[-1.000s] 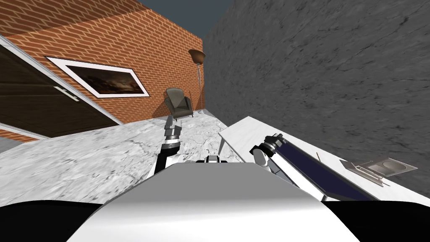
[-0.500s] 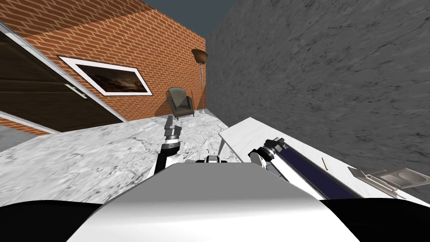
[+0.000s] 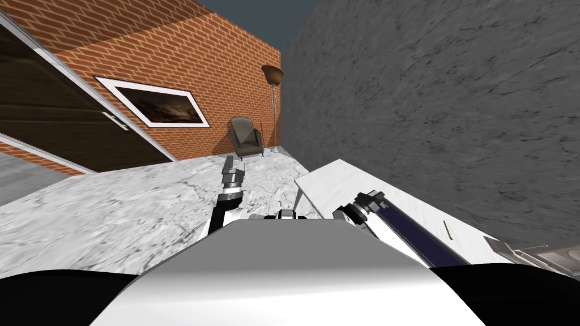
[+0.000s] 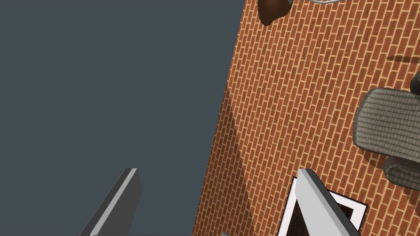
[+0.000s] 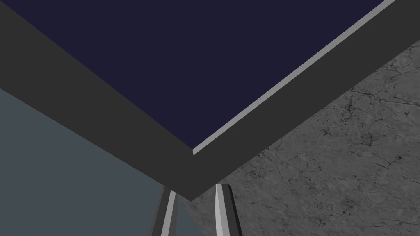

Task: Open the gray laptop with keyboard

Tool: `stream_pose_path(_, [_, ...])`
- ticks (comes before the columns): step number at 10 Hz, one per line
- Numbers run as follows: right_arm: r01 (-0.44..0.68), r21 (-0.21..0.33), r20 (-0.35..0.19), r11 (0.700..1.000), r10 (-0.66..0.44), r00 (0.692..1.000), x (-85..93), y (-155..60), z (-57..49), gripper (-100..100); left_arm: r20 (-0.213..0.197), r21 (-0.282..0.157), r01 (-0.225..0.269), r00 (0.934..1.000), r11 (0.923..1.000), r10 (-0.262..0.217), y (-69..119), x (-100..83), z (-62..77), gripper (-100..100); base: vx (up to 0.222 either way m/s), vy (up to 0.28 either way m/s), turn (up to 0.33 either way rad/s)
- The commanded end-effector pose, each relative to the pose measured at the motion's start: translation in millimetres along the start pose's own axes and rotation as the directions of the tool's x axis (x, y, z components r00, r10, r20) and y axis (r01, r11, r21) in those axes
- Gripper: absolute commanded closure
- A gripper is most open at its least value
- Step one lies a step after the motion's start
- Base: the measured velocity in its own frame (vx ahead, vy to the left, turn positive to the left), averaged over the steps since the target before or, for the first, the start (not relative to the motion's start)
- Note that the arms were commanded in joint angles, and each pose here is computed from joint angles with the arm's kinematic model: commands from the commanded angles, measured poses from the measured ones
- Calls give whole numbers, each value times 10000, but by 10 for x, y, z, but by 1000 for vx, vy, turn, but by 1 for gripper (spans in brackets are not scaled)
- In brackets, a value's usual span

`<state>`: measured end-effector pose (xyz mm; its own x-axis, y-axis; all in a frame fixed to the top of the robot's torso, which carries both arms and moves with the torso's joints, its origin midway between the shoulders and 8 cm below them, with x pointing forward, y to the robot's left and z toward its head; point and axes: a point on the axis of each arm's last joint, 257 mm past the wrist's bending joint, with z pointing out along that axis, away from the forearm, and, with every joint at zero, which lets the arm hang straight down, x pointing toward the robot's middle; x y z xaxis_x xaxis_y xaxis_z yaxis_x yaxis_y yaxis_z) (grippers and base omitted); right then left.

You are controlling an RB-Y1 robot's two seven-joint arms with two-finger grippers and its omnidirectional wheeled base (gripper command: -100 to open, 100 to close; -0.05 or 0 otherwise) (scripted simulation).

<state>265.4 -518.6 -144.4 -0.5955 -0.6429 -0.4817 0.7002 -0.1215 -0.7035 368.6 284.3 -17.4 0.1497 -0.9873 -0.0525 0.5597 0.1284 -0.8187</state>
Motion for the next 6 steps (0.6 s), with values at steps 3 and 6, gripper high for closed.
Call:
stream_pose_path(3, [242,539,-19,9983,-241,9997,160,-162,-319,100,0,0,0,10000,10000,0,0,0,0,0,13,-48,60])
stream_pose_path(6, [200,960,269,9952,-226,9994,134,-301,-542,100,0,0,0,10000,10000,0,0,0,0,0,8,-45,46])
